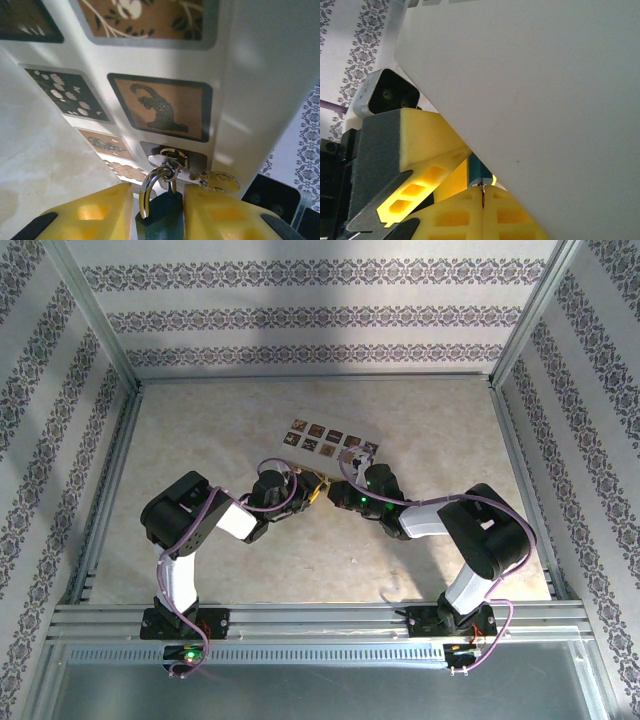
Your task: Unlock the padlock with the key
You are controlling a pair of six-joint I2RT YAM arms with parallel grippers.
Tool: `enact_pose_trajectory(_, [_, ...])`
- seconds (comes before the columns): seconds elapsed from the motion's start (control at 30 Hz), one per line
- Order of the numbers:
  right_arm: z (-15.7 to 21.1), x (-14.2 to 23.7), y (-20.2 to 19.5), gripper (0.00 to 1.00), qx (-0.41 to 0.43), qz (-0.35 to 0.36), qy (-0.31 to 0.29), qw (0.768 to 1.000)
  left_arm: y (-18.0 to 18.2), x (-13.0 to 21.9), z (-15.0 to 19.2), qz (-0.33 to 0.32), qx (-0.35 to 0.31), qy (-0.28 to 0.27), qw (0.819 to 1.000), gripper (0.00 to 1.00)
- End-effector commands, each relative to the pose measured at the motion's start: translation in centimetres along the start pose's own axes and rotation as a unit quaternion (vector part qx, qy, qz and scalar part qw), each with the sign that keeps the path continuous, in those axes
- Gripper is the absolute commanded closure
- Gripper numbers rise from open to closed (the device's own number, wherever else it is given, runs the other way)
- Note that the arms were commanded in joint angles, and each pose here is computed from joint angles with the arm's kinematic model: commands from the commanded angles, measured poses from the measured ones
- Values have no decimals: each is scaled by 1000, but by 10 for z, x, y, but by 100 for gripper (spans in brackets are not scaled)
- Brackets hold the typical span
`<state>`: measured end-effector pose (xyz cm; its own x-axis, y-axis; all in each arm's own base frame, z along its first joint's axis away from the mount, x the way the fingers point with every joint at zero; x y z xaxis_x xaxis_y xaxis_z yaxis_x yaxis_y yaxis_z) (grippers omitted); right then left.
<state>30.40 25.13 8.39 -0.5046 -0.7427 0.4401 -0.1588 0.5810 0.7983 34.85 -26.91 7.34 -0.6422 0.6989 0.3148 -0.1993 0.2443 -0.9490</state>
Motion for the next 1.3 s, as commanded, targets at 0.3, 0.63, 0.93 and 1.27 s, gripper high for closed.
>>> enact_pose_trajectory(0.3, [-17,9,37,100,-2,-64,-9,998,-13,-6,4,24,2,-6,1000,83])
enact_pose_trajectory(0.63, [-18,18,34,79,-1,-50,-23,999,-17,0,2,13,-9,-19,1000,95])
enact_pose_trajectory(0.93, [-15,45,21,61,60,12,-29,998,-29,9,1,1,-30,-22,999,97])
enact_pose_trajectory(1.27, [-33,117,53,42,276,47,-115,953,-42,15,5,7,-34,-14,999,100])
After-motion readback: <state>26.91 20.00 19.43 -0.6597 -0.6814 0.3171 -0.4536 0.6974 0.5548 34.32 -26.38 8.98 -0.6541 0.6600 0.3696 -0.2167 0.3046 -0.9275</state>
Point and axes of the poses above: each hand's point on the last joint's axis, 136 mm out from that joint toward the fingers, its own x axis back along the fingers, its own y axis along the line the jaws close on, z = x × y, the point moved 3 cm from there along x, back along the fingers, and after that the axes turned 2 degrees about -x, right-handed, at the moved point
